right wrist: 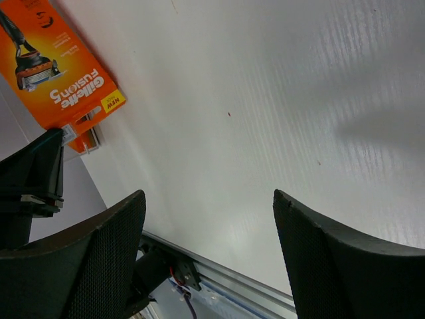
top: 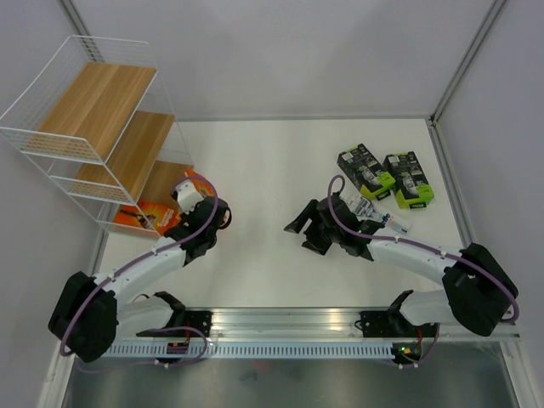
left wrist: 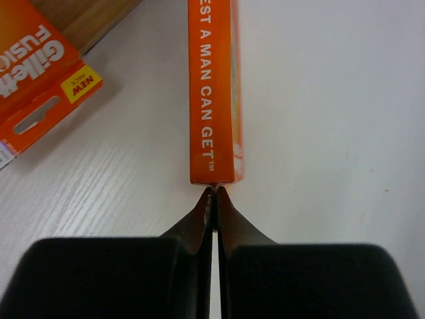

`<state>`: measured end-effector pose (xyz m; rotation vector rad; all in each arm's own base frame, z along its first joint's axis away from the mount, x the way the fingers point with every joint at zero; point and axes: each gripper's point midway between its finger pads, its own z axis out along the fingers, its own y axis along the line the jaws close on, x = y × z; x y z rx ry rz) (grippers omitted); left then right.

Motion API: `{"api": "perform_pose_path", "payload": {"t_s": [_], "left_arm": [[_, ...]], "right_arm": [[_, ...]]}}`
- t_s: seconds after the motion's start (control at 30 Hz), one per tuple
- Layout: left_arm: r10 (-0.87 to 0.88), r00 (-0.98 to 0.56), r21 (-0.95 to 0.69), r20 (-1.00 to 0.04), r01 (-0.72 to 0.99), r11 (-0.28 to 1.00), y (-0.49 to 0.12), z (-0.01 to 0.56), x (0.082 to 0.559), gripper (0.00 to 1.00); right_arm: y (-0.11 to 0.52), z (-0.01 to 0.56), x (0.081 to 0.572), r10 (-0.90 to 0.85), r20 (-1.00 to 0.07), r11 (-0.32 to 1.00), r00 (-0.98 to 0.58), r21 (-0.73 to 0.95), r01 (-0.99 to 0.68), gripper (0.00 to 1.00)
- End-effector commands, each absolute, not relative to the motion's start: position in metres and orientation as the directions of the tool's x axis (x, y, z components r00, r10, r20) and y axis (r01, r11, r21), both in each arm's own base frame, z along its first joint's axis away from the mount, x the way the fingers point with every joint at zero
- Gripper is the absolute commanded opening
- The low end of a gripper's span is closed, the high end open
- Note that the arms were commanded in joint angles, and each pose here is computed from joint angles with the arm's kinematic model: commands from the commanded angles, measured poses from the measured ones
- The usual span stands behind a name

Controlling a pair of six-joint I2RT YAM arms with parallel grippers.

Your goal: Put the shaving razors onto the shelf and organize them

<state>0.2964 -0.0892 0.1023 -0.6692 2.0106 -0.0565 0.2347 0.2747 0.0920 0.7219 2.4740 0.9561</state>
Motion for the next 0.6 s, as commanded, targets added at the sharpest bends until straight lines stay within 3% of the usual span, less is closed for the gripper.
{"api": "perform_pose_path", "payload": {"t_s": [0.0, 0.13, 0.57], "left_arm": [[-0.438, -0.425, -0.19, -0.792, -0.51, 0.839, -0.072, 0.085, 0.283, 0.02], [-0.409, -0.42, -0.097, -0.81, -0.591, 0.801, -0.054, 0.089, 0.279, 0.02], [-0.291, -0.255, -0.083, -0.922, -0.604, 0.792, -0.038, 0.174, 0.307, 0.02]], "right_arm": [[0.278, 0.084, 0.232, 0.569, -0.153, 0.639, -0.808, 0.701, 0.317, 0.83], [0.28, 0.077, 0.232, 0.561, -0.144, 0.646, -0.815, 0.692, 0.322, 0.83], [0.284, 0.072, 0.234, 0.562, -0.133, 0.64, -0.817, 0.695, 0.327, 0.82]]}}
